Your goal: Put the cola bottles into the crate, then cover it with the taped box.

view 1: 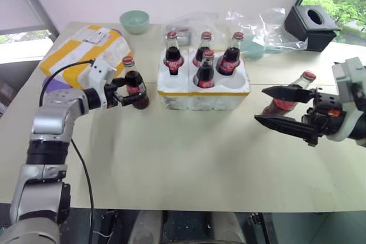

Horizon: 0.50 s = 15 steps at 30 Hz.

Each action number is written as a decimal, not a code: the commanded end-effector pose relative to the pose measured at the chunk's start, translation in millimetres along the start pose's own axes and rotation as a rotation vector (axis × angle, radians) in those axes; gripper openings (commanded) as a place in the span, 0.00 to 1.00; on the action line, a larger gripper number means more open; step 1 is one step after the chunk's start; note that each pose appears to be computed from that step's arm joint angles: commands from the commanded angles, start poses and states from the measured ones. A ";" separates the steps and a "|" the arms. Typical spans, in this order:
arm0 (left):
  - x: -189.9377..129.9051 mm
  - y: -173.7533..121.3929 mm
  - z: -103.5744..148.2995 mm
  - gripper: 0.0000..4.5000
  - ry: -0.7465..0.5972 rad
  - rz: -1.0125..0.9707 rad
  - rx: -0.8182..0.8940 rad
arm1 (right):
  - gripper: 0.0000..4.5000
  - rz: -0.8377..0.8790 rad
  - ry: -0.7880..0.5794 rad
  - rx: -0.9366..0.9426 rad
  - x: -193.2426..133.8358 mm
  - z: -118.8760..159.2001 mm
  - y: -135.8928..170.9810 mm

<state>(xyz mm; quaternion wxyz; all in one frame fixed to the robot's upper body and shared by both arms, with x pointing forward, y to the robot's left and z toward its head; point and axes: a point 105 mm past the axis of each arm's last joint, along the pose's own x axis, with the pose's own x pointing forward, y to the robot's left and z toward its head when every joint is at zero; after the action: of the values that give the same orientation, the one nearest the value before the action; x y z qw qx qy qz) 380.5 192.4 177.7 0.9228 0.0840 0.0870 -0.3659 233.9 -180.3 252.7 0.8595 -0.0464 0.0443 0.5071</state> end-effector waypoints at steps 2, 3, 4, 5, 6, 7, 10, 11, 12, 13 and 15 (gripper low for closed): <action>4.8 9.3 5.5 0.99 -0.020 0.045 0.009 | 1.00 0.017 -0.039 -0.035 1.2 9.1 4.2; 4.9 10.9 4.4 0.99 -0.016 0.052 0.006 | 1.00 0.016 -0.041 -0.034 1.2 9.3 4.5; 4.9 11.9 3.4 0.99 -0.013 0.056 0.005 | 1.00 0.016 -0.043 -0.034 1.2 9.3 4.9; 4.9 12.7 2.7 0.99 -0.011 0.058 0.003 | 1.00 0.016 -0.045 -0.032 0.8 9.1 5.3; 5.0 15.2 0.0 0.99 -0.004 0.069 -0.010 | 1.00 0.012 -0.045 -0.028 -0.1 7.6 5.4; 5.1 17.0 -2.0 0.99 0.001 0.078 -0.018 | 1.00 0.009 -0.045 -0.026 -0.7 6.6 5.5; 6.2 17.3 -3.7 0.99 -0.009 0.072 -0.041 | 1.00 0.003 -0.044 -0.024 -1.6 5.4 4.7; 6.3 17.5 -3.3 0.88 -0.014 0.072 -0.039 | 1.00 0.003 -0.044 -0.025 -1.6 5.6 4.6; 6.2 17.5 -2.6 0.80 -0.020 0.073 -0.036 | 1.00 0.004 -0.045 -0.027 -1.6 6.1 4.4; 5.9 16.3 -2.2 0.70 -0.025 0.064 -0.040 | 1.00 0.004 -0.046 -0.029 -1.4 6.7 4.1; 5.1 15.0 -2.5 0.61 -0.022 0.057 -0.044 | 1.00 0.004 -0.047 -0.032 -1.3 7.8 3.4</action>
<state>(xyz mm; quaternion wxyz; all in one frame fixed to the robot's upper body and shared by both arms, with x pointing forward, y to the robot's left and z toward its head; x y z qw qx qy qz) 394.3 197.9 160.8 0.9329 0.0589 0.1076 -0.3385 234.0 -180.8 248.0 0.8614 -0.0312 0.0438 0.5051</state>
